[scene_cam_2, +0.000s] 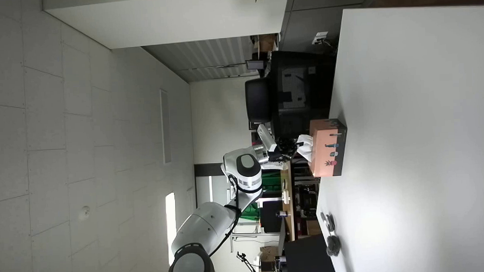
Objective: Put a tissue on the table
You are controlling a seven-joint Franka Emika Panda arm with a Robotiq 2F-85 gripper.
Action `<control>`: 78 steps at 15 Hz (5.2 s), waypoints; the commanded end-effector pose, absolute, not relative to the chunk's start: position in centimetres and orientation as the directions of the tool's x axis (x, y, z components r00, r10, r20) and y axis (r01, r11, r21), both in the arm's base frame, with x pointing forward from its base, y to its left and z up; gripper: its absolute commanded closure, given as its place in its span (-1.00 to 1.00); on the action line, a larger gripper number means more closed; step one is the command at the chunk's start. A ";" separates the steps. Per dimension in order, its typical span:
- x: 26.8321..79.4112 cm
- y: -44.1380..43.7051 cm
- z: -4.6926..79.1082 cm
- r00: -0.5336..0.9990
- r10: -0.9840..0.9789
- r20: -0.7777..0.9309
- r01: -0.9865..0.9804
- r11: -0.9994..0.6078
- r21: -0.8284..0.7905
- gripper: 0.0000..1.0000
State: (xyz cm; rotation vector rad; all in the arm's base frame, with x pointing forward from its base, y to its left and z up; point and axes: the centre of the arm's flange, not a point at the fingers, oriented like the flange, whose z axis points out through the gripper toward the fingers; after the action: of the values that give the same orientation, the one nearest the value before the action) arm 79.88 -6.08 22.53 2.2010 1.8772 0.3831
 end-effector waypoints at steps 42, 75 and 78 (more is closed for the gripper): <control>68.2 -4.1 29.6 -0.161 0.985 0.060 0.983 0.165 -0.084 1.00; 74.4 -7.8 10.1 -0.128 0.989 -0.079 0.880 0.077 -0.468 0.21; 74.6 -8.5 11.4 -0.114 0.992 -0.056 0.910 0.082 -0.406 -0.20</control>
State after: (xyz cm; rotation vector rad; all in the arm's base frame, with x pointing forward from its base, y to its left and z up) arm 72.94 -7.73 10.06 2.1835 2.5177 -0.7166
